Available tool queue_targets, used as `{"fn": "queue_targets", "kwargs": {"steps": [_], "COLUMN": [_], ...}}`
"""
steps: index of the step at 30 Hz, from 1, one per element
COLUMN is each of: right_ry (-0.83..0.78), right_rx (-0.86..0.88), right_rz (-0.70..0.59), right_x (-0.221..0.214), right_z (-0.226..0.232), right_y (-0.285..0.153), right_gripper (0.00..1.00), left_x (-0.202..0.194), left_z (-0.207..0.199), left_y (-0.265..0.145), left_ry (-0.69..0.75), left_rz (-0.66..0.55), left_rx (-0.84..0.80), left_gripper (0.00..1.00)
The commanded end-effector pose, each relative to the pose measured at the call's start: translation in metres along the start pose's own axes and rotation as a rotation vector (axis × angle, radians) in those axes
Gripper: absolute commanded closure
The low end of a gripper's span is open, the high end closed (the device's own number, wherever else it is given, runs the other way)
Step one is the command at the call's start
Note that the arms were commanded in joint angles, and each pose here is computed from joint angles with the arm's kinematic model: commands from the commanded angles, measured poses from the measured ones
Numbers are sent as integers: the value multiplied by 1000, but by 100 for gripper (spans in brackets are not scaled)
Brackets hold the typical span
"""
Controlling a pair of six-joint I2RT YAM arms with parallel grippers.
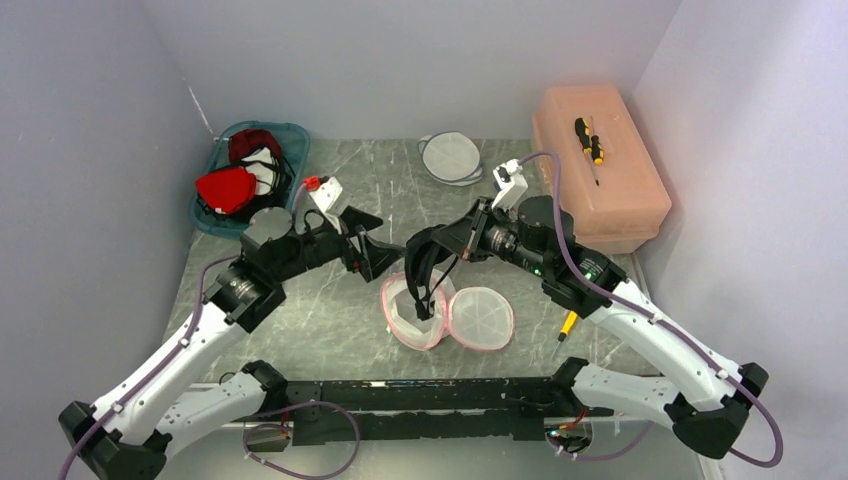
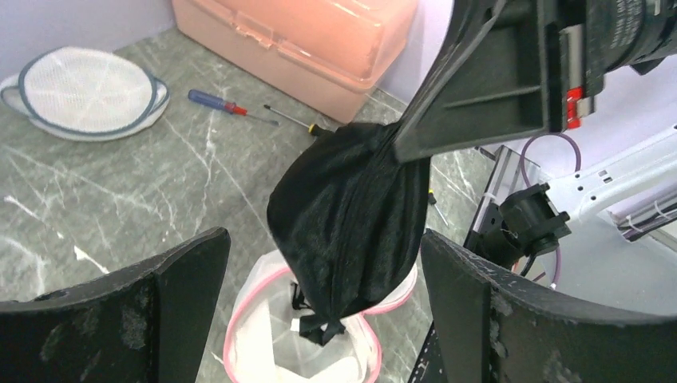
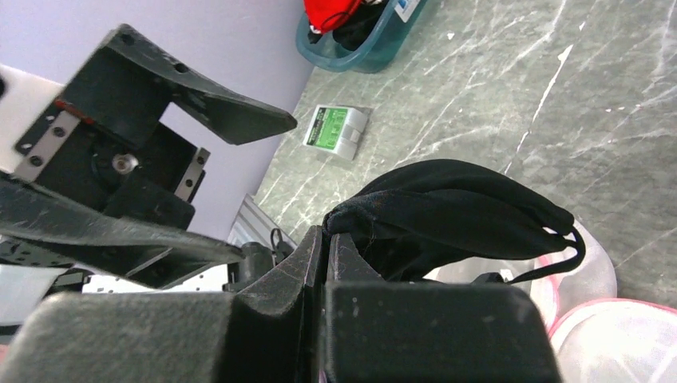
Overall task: Unzip the laundry bag and remove the bra
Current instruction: Pick up the bra from the laundry bag.
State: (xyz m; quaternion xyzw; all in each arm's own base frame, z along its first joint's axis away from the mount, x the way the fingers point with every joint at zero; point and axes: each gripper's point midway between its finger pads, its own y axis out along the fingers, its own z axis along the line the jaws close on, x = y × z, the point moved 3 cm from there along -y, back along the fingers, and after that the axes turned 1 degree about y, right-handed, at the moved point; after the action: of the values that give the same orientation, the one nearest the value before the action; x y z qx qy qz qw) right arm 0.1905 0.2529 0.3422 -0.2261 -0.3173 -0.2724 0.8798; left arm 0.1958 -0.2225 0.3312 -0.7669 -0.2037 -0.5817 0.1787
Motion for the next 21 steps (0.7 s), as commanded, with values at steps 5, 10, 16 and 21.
{"fn": "queue_targets", "kwargs": {"steps": [5,10,16,21], "right_ry": [67,96,106,107], "right_rx": [17,38,53,52], "right_rz": [-103,-99,-85,-80], "right_x": [33,39,37,35], "right_z": [20,29,31,30], "right_y": [5,14,19,17], "right_gripper": [100,100,100,100], "left_x": [11,-4,-17,-19], "left_z": [-10,-14,-5,11], "left_y": [18,36,49,52], "left_ry": [122,141,177,182], "left_rz": [34,101,139,132], "left_rx": [-8,5,99,195], "left_gripper": [5,5,6,6]}}
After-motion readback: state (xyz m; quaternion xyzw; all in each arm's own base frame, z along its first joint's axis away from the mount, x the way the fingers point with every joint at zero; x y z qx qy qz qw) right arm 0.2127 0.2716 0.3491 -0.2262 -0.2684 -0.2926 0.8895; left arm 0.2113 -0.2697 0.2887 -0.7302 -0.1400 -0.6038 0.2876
